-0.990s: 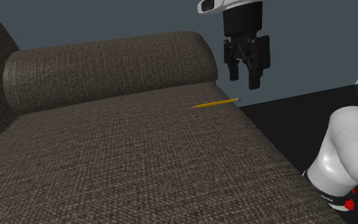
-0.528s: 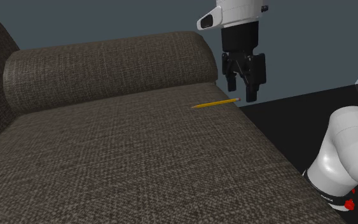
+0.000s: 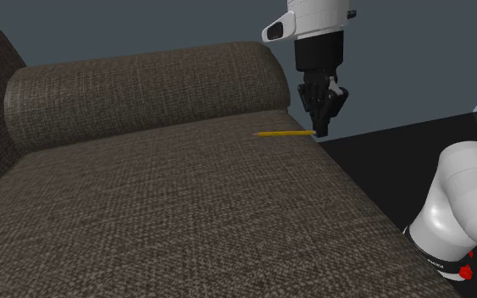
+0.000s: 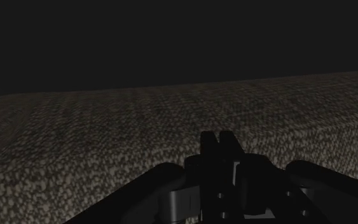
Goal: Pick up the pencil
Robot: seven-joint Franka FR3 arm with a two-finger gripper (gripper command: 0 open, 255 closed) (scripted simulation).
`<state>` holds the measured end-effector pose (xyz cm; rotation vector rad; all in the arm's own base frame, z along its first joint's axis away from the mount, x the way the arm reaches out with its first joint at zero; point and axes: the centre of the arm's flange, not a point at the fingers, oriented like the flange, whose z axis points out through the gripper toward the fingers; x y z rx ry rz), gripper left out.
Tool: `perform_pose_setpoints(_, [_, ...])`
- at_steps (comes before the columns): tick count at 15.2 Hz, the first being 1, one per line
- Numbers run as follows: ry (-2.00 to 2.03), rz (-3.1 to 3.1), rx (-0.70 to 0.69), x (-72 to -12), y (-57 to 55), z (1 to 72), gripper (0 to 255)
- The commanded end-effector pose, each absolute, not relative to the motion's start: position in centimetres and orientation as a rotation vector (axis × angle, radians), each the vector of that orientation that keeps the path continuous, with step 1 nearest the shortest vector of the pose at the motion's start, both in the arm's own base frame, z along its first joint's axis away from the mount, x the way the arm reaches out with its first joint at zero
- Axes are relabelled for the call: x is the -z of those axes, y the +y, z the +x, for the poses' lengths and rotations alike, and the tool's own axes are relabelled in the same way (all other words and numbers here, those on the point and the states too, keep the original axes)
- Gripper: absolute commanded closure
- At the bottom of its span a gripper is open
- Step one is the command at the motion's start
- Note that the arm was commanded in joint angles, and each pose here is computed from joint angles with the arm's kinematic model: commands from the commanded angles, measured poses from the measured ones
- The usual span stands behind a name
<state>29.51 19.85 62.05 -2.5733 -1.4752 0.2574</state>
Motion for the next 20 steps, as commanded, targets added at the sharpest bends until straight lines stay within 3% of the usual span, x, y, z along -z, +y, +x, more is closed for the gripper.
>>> perform_pose_setpoints(1, [-1.475, -2.573, -0.257, -62.0, 19.8, 29.5, 255])
perform_pose_setpoints(20, [-1.475, -2.573, -0.257, -70.1, 19.8, 29.5, 255])
